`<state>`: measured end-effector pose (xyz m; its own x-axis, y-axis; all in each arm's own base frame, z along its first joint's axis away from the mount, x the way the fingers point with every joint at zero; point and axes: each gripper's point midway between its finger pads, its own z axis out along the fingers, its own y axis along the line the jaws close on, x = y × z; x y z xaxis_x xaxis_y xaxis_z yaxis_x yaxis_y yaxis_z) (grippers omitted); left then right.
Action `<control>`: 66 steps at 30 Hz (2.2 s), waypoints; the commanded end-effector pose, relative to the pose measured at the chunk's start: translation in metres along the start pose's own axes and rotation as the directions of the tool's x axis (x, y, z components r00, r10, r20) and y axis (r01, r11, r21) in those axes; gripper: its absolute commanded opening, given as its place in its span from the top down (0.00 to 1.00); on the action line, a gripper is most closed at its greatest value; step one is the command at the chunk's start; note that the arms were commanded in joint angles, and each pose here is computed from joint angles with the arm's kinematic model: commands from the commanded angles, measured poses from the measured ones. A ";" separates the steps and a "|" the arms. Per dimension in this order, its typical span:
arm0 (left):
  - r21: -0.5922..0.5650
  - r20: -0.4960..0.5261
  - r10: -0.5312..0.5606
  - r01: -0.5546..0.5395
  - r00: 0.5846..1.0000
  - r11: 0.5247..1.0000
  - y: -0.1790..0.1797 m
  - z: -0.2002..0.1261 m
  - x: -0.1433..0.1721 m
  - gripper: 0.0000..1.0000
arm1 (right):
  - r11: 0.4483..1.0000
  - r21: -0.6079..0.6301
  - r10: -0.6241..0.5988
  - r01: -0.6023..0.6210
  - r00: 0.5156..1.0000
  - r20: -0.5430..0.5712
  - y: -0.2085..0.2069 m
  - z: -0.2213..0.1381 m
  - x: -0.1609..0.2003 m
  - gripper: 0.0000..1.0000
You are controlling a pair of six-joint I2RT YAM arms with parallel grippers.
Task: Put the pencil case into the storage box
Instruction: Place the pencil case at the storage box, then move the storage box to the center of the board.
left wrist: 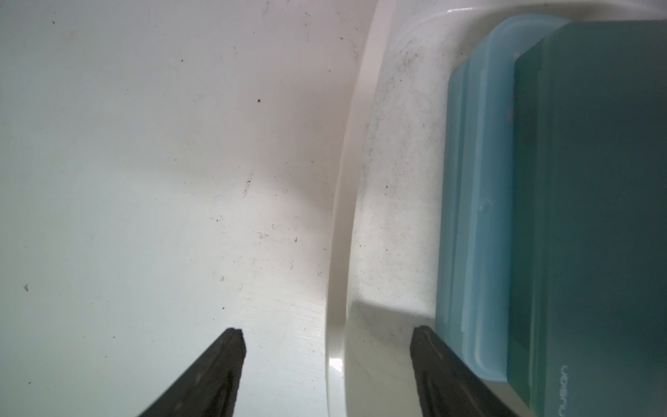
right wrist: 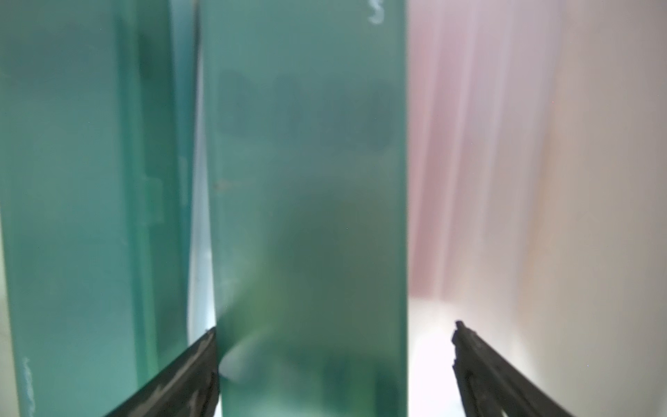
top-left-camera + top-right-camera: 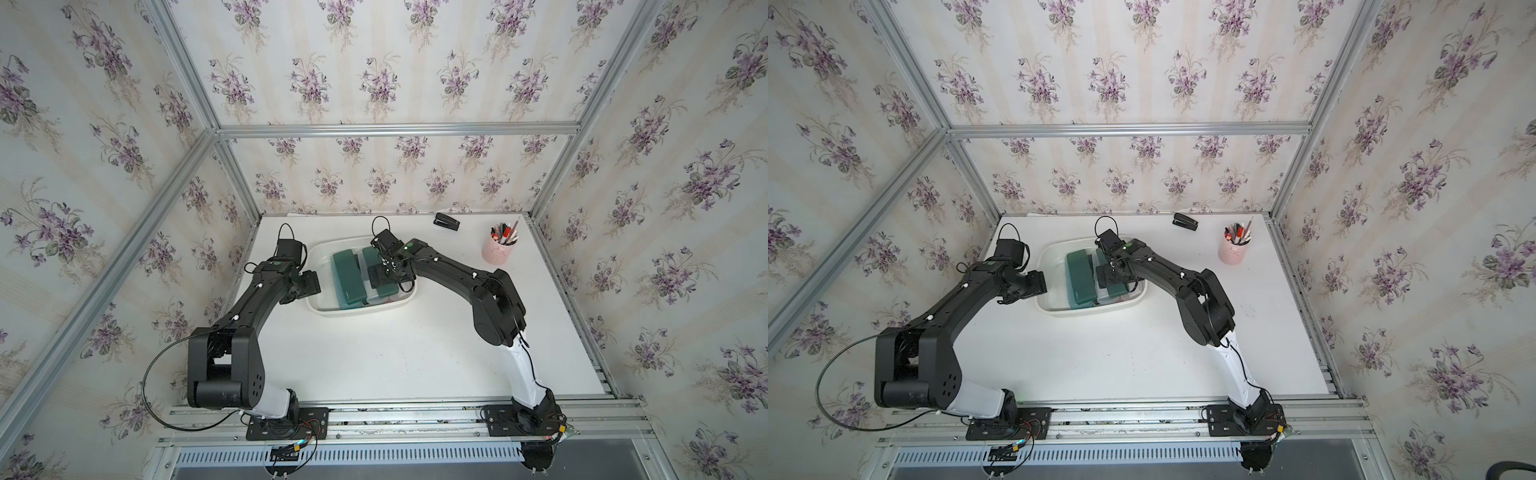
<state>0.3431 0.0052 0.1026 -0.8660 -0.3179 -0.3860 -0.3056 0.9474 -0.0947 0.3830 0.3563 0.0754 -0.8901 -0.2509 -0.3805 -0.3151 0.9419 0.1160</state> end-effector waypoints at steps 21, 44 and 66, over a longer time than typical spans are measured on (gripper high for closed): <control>0.027 0.043 0.092 -0.093 0.995 0.995 -0.047 -0.017 -0.001 0.22 | 0.984 0.106 0.142 -0.146 0.989 0.040 -0.110 -0.032 0.047 0.00; 0.038 0.077 0.142 -0.145 0.987 0.989 -0.118 -0.035 0.014 0.22 | 0.994 0.058 0.085 -0.096 0.982 0.169 -0.127 -0.116 0.054 0.00; -0.015 0.111 0.096 -0.095 0.989 0.995 -0.064 -0.056 0.067 0.22 | 0.971 -0.150 -0.166 0.186 0.977 0.136 0.006 -0.032 0.001 0.05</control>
<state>0.2867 -0.0870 0.1371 -0.8396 -0.2278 -0.4931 -0.2141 0.9731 -0.0849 0.3634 0.3517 0.1091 -0.7835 -0.3637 -0.5039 -0.5143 0.8346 0.1973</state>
